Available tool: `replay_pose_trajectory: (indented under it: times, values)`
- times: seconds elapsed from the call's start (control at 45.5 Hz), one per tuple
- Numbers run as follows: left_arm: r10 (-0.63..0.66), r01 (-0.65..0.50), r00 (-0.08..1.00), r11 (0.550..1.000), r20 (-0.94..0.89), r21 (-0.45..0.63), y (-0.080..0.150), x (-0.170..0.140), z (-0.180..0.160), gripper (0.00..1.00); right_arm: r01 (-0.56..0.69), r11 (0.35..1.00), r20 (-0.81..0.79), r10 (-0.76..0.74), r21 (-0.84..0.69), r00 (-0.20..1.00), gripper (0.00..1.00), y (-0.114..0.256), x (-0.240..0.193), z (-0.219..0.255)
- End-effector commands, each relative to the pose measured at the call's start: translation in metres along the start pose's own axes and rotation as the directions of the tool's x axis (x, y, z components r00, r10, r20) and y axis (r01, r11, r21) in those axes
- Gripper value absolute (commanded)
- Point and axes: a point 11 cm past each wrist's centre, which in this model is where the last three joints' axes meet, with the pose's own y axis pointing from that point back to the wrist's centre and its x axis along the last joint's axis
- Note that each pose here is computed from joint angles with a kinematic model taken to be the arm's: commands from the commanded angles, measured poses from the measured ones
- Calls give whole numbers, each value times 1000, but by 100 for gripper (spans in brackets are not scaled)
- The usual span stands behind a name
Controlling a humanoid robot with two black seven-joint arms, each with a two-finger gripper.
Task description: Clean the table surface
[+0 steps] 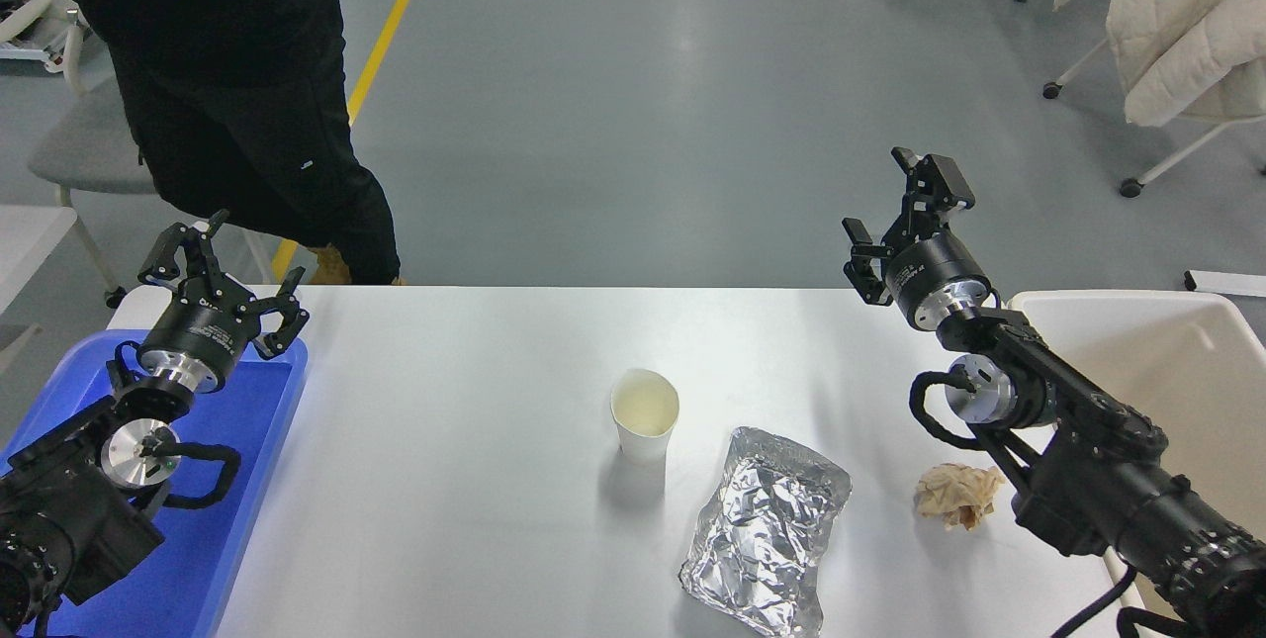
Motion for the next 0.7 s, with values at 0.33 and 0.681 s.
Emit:
replay_pose_trajectory:
  times: [0.33, 0.681]
  values:
    - [0, 0, 1000, 1000, 0, 0, 0, 0, 0, 100, 284, 788, -547, -592, -546, 591, 100, 18, -49, -2]
    - [0, 0, 1000, 1000, 0, 0, 0, 0, 0, 100, 331, 634, -560, -773, -699, 299, 100, 21, -115, -22]
